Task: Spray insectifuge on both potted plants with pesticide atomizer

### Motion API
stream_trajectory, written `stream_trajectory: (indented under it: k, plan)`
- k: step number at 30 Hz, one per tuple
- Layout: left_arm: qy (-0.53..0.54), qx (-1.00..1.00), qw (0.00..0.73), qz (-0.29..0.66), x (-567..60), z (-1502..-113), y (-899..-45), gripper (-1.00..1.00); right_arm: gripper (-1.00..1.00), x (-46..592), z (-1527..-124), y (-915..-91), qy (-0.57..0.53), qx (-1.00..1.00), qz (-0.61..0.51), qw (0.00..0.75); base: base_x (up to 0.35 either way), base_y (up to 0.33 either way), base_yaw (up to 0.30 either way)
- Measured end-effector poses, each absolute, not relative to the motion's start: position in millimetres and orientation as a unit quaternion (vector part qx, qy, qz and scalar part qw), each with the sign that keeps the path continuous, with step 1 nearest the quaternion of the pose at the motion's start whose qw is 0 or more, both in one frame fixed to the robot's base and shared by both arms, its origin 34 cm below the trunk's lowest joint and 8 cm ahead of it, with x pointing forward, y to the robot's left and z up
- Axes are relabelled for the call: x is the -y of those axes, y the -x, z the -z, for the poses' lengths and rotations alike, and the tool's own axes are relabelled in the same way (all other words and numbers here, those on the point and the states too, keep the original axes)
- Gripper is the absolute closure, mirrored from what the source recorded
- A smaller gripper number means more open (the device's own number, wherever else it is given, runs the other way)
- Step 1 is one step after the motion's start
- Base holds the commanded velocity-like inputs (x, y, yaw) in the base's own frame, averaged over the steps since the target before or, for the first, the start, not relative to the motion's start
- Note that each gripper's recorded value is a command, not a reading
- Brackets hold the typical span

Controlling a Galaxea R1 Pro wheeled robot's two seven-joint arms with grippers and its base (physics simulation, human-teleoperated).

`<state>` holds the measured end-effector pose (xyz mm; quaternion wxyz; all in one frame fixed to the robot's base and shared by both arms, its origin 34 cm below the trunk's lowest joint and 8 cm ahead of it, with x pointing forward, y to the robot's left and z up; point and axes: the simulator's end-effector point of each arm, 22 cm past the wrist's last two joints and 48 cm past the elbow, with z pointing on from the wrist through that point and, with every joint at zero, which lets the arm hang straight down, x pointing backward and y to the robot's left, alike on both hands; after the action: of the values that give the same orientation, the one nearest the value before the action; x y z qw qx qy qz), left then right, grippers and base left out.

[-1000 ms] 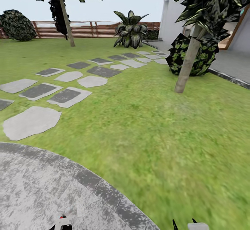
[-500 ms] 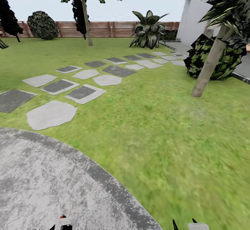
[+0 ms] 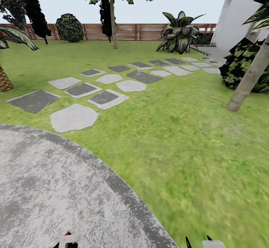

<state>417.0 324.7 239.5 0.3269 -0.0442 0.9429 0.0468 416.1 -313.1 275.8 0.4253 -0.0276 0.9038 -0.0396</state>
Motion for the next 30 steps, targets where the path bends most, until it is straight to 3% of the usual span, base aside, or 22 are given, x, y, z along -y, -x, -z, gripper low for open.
stream_trajectory:
  k: [30]
  plan:
    - [0.044, -0.94, 0.334, -0.045, -322.9, -244.4, -422.1, 1.0, -1.0, 313.1, -281.2, -421.3, 0.027, -0.9, 0.04, 0.433, 0.0, 0.0, 0.277]
